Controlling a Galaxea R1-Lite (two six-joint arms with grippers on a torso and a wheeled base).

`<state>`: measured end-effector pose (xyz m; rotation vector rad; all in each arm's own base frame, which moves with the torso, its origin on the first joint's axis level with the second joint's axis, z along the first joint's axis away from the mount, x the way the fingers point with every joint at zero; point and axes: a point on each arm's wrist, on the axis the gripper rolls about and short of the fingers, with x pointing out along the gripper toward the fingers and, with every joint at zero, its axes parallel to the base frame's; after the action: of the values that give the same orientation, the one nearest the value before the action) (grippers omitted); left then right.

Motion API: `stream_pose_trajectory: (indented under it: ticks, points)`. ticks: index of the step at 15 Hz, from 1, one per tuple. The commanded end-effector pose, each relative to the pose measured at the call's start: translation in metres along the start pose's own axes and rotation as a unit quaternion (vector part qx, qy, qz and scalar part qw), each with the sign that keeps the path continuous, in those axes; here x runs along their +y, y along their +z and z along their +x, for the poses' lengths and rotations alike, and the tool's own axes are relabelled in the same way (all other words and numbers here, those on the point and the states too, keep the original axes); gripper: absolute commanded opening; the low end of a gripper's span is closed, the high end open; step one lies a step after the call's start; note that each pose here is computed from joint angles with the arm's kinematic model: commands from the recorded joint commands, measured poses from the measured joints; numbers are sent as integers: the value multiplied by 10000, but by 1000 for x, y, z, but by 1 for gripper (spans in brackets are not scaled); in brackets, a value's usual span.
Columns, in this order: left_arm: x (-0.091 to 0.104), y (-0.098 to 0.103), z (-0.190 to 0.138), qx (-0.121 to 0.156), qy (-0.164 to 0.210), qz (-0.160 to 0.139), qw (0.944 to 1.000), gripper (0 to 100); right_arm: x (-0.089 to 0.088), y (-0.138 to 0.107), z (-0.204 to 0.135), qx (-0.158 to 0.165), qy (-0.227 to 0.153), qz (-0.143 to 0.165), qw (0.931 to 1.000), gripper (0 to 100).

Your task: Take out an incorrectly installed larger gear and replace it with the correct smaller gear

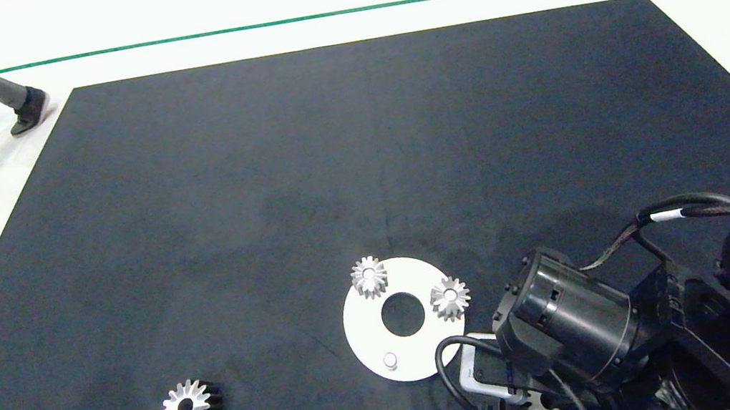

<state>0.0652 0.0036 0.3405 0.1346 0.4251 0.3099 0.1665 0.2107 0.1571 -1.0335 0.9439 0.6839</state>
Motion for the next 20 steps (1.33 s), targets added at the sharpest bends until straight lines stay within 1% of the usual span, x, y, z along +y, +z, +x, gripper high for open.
stream_pose_trajectory:
  ticks: [1,15,17,18,20]
  points:
    - [0,-1,1,31,9,12,10000,100,1,0,1,36,3,-27,10000,77]
    - [0,-1,1,38,9,23,10000,100,3,-2,5,151,-24,-64,9999,49]
    - [0,-1,0,31,9,20,10000,100,3,0,8,103,-40,-45,9999,46]
    - [0,-1,0,24,9,17,10000,100,3,1,8,69,-51,-32,10000,43]
    - [0,-1,0,24,9,17,10000,100,3,1,8,78,-62,-49,9999,40]
